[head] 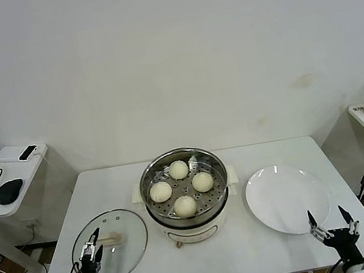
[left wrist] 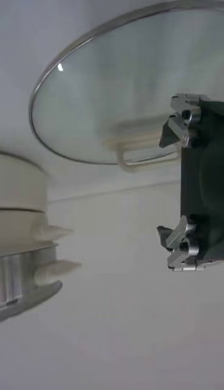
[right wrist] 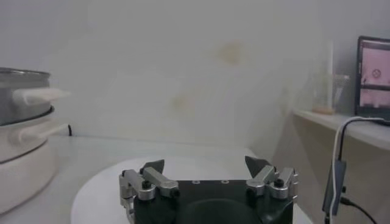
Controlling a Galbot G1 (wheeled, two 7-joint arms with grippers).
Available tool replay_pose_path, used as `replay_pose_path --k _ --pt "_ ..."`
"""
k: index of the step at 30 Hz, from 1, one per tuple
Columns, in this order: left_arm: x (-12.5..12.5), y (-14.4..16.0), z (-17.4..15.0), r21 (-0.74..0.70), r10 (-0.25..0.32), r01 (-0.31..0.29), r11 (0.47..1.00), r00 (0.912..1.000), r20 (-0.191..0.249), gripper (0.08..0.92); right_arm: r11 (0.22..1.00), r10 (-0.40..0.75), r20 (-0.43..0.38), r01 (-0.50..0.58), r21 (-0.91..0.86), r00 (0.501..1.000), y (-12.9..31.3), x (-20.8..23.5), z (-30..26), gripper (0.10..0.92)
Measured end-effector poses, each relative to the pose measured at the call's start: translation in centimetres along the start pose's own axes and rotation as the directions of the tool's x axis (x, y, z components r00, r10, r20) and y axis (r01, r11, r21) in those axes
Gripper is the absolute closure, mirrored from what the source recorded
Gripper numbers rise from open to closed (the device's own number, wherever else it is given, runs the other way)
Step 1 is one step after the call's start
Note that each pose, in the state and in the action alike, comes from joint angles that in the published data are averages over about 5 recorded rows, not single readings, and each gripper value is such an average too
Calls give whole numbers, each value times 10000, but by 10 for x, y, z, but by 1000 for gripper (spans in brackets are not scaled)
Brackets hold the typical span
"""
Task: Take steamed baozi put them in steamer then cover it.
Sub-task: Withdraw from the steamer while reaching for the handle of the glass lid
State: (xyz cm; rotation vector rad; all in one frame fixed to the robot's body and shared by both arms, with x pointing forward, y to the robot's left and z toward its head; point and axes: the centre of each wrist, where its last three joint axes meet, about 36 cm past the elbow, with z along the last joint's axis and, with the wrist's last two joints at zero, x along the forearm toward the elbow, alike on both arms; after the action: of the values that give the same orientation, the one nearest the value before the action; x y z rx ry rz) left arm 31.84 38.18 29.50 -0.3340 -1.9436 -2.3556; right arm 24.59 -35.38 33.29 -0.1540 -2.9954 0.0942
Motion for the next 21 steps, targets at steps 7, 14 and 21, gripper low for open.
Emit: replay_pose_path --k 7,14,21 --pt "-19 1 4 -107 -75 75 9999 10000 6 177 10000 50 -192 -51 -65 9998 4 6 5 200" --pt "-36 0 8 -11 -152 152 9999 9999 -72 177 9999 81 -296 -84 -79 9995 7 9 7 200" --pt "-53 -1 12 290 -301 305 9991 9994 -160 177 9999 136 -371 -137 -23 9992 8 9 10 200"
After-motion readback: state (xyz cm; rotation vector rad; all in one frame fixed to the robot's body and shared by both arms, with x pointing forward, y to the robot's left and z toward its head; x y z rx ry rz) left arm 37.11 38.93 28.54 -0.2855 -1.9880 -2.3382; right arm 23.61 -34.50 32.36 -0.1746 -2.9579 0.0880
